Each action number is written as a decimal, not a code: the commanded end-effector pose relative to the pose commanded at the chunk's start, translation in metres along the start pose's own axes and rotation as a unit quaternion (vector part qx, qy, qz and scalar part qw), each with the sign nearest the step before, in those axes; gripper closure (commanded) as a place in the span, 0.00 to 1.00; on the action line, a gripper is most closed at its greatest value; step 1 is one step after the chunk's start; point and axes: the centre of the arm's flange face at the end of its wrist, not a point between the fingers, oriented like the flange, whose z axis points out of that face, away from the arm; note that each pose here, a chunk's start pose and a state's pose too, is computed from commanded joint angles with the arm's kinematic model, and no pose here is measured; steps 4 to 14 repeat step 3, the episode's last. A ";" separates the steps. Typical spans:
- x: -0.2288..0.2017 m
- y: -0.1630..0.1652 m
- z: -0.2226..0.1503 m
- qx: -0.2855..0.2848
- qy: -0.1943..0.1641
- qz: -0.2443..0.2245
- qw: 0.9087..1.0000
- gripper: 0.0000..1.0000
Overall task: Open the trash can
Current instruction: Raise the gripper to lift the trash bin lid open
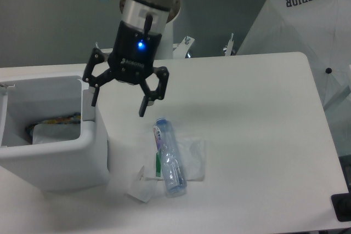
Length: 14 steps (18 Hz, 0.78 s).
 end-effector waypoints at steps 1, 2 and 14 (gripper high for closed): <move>-0.003 0.001 0.001 -0.006 -0.018 0.012 1.000 0.00; -0.006 0.002 0.000 -0.010 -0.032 0.022 0.999 0.00; -0.007 0.003 0.001 -0.014 -0.039 0.025 0.999 0.00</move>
